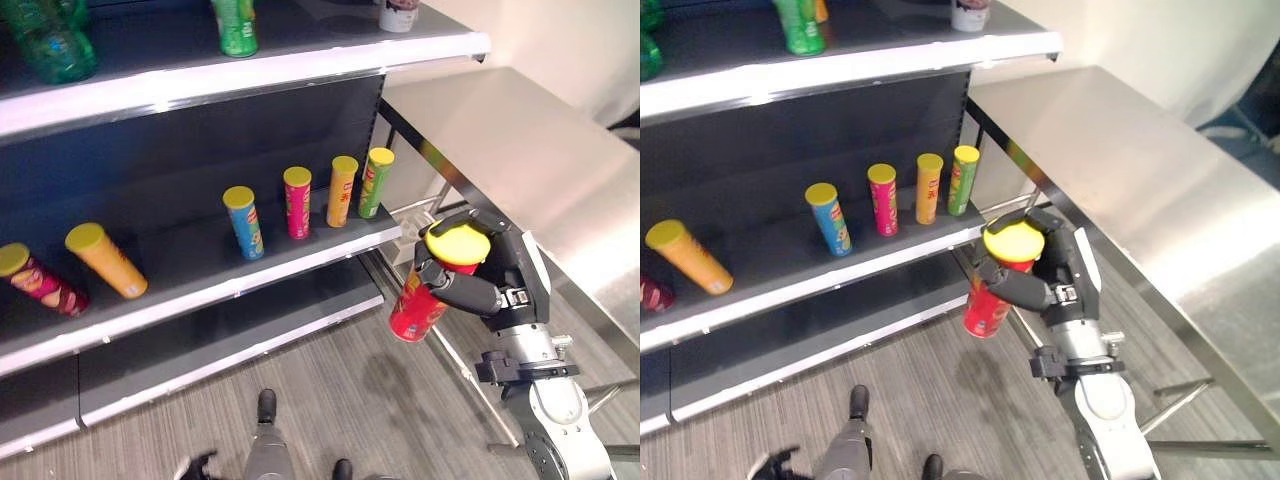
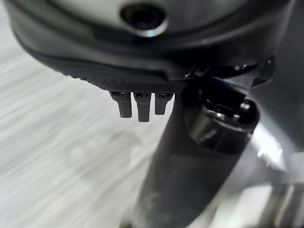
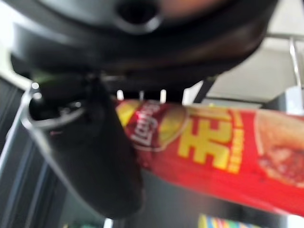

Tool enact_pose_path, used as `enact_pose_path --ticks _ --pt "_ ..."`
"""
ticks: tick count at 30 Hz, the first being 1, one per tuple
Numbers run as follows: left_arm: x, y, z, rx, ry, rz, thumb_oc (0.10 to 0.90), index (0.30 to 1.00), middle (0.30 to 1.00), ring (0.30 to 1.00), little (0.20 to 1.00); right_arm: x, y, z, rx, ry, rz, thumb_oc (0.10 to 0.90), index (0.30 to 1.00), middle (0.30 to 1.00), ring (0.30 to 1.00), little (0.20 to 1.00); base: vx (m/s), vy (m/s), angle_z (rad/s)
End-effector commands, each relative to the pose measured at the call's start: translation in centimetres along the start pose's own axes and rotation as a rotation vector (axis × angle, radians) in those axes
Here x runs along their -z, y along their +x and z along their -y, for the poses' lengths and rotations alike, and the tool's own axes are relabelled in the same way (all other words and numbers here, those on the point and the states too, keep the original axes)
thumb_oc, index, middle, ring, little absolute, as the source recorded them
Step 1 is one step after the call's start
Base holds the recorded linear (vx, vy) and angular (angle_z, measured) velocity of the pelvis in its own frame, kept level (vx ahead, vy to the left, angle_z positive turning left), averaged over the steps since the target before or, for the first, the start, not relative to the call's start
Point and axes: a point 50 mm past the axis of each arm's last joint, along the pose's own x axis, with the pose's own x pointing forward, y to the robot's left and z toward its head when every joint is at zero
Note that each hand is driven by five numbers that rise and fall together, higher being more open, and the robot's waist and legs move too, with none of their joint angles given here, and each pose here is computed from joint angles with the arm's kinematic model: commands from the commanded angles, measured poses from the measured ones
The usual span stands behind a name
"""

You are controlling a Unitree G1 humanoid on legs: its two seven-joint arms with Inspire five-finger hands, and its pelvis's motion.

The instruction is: Put the goods on the table back onto the shelves and tidy them up.

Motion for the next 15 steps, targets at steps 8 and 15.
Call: enact_pose_path --ticks 8,15 --pt "-3.1 0.6 0.3 -0.039 -0.046 0.108 0.800 0.900 0.900 0.900 0.900 -4.2 1.3 -5.2 -0.309 0.013 0.277 0.400 0.300 0.300 0.300 0.300 -0.15 0.103 0.62" --pt "-1.8 0.4 1.4 -0.018 -0.018 0.059 0.800 0.900 0.900 0.900 0.900 -0.7 3.7 -2.9 -0.086 -0.281 0.155 0.400 0.300 0.300 0.300 0.300 -0.01 0.612 1.46"
